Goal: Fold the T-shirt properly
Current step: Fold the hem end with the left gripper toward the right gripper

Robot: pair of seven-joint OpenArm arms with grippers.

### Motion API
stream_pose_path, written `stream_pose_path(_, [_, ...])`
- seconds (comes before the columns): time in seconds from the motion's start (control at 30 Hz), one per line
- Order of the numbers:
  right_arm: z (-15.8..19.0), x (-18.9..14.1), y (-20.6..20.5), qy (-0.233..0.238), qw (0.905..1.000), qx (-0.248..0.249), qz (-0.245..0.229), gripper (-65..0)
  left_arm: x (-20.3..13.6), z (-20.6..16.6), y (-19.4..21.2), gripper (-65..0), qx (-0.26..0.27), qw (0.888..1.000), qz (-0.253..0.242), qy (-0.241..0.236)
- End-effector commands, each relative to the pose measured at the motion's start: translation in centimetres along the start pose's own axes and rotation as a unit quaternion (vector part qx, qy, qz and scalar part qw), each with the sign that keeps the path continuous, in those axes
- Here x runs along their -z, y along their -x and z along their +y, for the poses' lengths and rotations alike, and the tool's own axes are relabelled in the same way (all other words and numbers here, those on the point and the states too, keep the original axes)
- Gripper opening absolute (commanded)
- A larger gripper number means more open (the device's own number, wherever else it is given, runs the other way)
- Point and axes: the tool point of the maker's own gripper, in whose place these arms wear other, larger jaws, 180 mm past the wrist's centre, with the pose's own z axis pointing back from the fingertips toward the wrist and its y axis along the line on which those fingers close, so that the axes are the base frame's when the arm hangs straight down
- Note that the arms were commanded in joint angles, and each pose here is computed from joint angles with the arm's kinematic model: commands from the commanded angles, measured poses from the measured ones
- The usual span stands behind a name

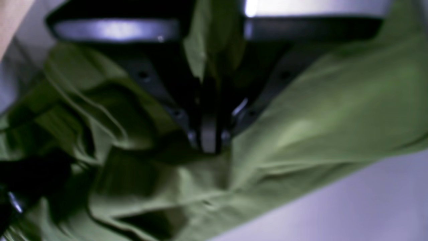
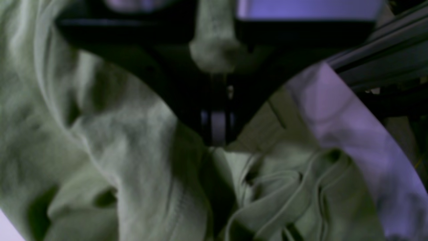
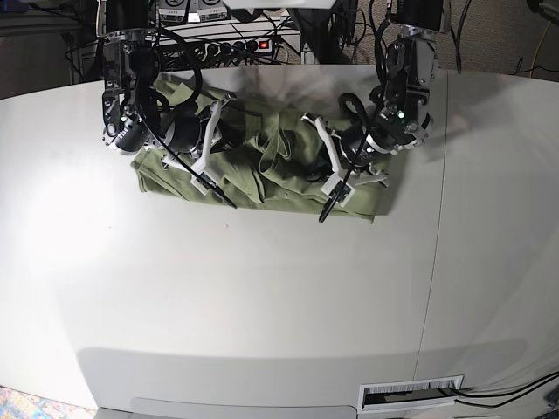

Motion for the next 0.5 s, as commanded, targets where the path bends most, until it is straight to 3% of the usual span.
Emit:
stream_pose_path(0.0, [-0.2, -0.5, -0.9, 0.006, 0.9999, -0.008, -0.012, -65.0, -0.1, 0.7, -1.5, -63.5, 0.003, 1.000, -0.021, -0.015])
stream_pose_path(0.13, [-0.3, -0.4, -0.4, 0.009, 0.9999, -0.008, -0.004, -65.0, -0.2, 2.2, -1.2, -63.5, -0.008, 0.998, -0.013, -0.055])
stream_pose_path(0.37, [-0.4, -0.4, 0.0, 0.015, 0.9998, -0.009, 0.003, -65.0, -1.1, 5.4, 0.4, -63.5, 0.018, 0.990, 0.034, -0.135])
stream_pose_path(0.47, [-0.4, -0.4, -0.1, 0.015, 0.9998, -0.009, 0.002, -65.0, -1.5, 5.9, 0.6, -63.5, 0.025, 0.989, 0.039, -0.138])
